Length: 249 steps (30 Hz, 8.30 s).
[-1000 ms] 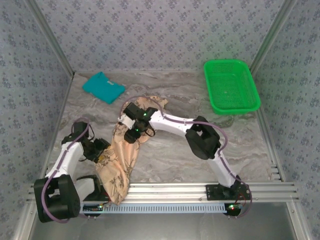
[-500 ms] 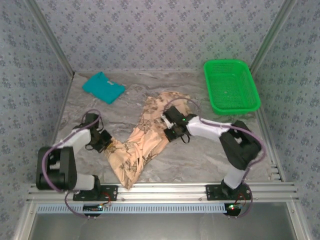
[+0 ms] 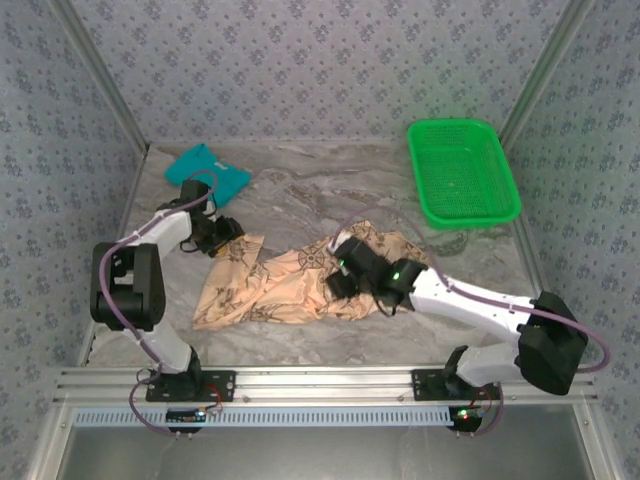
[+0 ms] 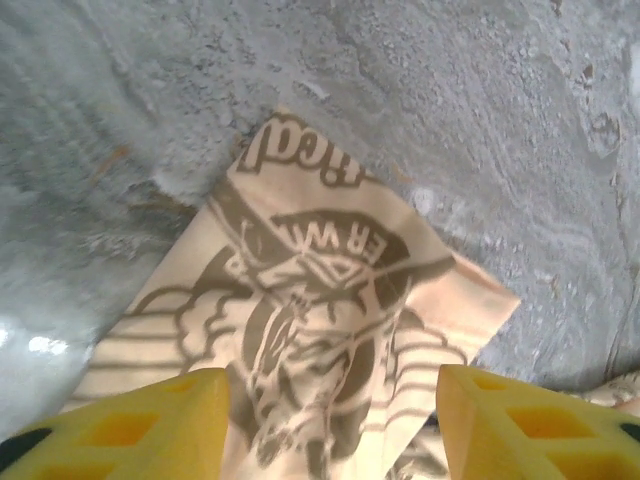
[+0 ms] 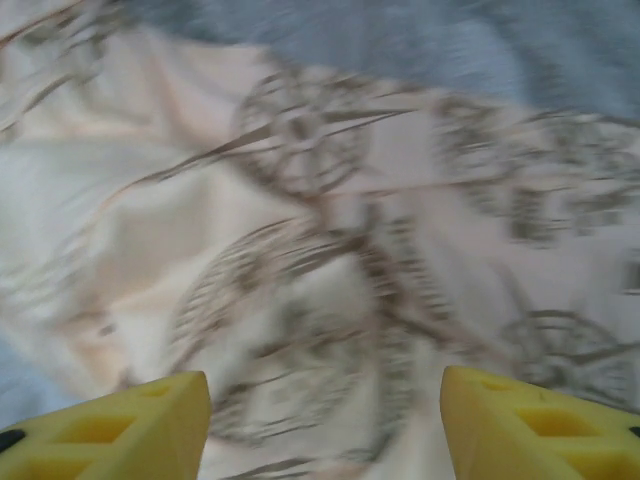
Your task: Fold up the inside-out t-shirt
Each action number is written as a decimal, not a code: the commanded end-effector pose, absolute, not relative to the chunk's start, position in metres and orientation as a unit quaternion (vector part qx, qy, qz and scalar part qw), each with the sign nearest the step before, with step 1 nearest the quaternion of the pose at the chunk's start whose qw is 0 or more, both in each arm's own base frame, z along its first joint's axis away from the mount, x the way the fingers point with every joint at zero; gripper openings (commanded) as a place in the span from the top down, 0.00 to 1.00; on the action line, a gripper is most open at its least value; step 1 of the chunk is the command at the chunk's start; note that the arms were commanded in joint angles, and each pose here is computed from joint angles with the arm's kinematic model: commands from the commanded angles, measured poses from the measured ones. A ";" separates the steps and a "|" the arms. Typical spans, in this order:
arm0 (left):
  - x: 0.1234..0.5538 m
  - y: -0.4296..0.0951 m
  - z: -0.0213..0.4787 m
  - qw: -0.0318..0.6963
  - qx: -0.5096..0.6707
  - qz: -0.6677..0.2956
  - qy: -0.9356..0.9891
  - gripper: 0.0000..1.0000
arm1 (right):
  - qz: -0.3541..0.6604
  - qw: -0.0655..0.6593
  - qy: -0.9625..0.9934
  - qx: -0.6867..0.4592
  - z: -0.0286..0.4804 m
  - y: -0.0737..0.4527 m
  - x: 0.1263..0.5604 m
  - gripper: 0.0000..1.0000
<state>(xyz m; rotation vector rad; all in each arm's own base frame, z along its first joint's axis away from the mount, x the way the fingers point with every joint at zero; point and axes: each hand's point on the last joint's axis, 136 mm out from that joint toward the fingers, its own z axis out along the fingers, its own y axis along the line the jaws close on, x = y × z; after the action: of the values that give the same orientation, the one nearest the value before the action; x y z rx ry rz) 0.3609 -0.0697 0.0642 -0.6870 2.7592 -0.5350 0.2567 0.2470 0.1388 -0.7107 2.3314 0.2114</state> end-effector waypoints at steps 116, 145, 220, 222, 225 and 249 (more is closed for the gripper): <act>0.284 -0.217 0.479 0.614 0.306 -0.206 0.697 1.00 | 0.300 0.469 0.683 -0.472 0.244 0.335 0.286 0.41; 0.327 -0.209 0.520 0.655 0.286 -0.191 0.672 1.00 | 0.384 0.319 0.587 -0.637 0.182 0.435 0.115 0.32; 0.315 -0.150 0.572 0.702 0.368 -0.161 0.588 1.00 | 0.238 0.568 0.779 0.123 0.394 0.060 0.390 1.00; 0.314 -0.155 0.582 0.690 0.396 -0.172 0.580 1.00 | 0.225 0.558 0.794 0.084 0.398 0.069 0.397 1.00; 0.281 -0.173 0.592 0.676 0.457 -0.224 0.533 1.00 | 0.216 0.505 0.835 -0.028 0.360 0.102 0.394 0.83; 0.183 -0.191 0.509 0.583 0.523 -0.328 0.528 1.00 | 0.290 0.177 0.902 -0.266 0.067 0.331 0.362 0.32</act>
<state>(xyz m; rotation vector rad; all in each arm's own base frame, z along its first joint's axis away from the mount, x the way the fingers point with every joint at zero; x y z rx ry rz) 0.1978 -0.1934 0.5041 1.1957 1.2809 -0.7999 0.3536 0.3126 0.0625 -0.6844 2.6125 0.7597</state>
